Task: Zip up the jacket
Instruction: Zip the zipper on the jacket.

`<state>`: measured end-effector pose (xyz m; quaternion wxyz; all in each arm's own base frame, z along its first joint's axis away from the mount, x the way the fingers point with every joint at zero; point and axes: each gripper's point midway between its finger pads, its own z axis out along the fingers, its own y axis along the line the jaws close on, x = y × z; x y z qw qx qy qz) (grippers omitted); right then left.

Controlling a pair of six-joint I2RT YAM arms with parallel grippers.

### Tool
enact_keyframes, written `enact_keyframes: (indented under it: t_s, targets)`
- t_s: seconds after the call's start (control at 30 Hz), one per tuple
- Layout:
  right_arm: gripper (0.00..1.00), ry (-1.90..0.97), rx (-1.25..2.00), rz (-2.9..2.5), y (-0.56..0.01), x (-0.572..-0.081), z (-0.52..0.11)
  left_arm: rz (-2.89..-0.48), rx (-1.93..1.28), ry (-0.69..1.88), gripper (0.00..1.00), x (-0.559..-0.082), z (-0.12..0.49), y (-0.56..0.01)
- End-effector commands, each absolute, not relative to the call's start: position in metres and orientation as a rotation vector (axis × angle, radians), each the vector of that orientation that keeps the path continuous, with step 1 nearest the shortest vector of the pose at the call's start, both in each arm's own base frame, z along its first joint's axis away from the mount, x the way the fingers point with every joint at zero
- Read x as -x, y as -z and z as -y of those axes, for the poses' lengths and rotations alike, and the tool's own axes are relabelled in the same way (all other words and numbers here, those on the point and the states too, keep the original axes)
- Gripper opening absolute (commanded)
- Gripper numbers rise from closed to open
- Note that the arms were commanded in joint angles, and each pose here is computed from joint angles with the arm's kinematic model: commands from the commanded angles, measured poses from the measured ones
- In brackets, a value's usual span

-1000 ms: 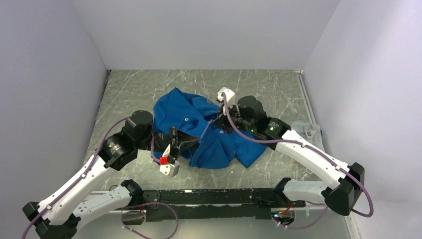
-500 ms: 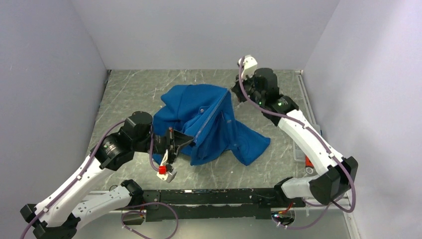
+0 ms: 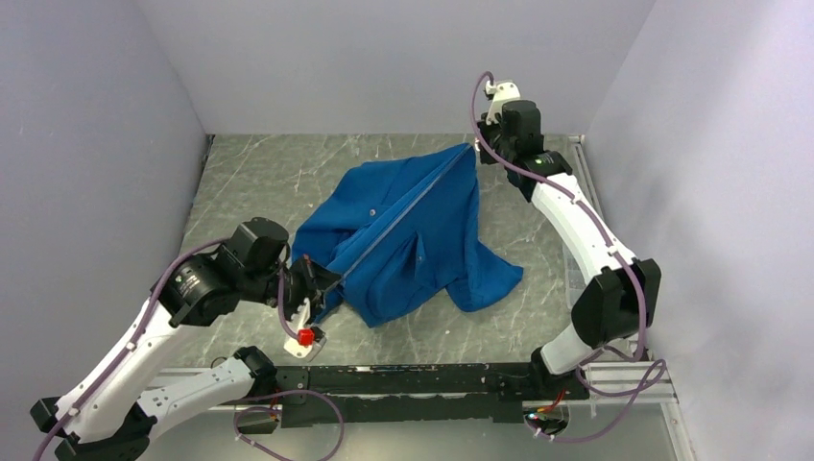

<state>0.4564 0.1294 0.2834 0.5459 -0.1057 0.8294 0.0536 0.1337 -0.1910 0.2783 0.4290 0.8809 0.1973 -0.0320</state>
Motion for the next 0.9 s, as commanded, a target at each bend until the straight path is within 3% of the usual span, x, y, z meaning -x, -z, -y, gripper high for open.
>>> enact_keyframes:
  t_s: [0.0, 0.2, 0.7, 0.87]
  targets:
    - [0.00, 0.076, 0.011, -1.746, -0.351, -0.496, -0.066, -0.721, -2.470, 0.191, 0.00, -0.089, 0.125, -0.230]
    - [0.00, 0.130, -0.063, -1.725, -0.354, -0.512, -0.041, -0.948, -2.626, 0.133, 0.00, -0.078, 0.075, -0.201]
    - [0.00, 0.346, -0.248, -1.629, -0.376, -0.527, 0.022, -1.639, -2.717, 0.024, 0.00, -0.088, 0.029, -0.157]
    - [0.00, 0.291, -0.208, -1.584, -0.392, -0.522, 0.014, -1.689, -2.773, -0.003, 0.00, -0.093, 0.025, -0.148]
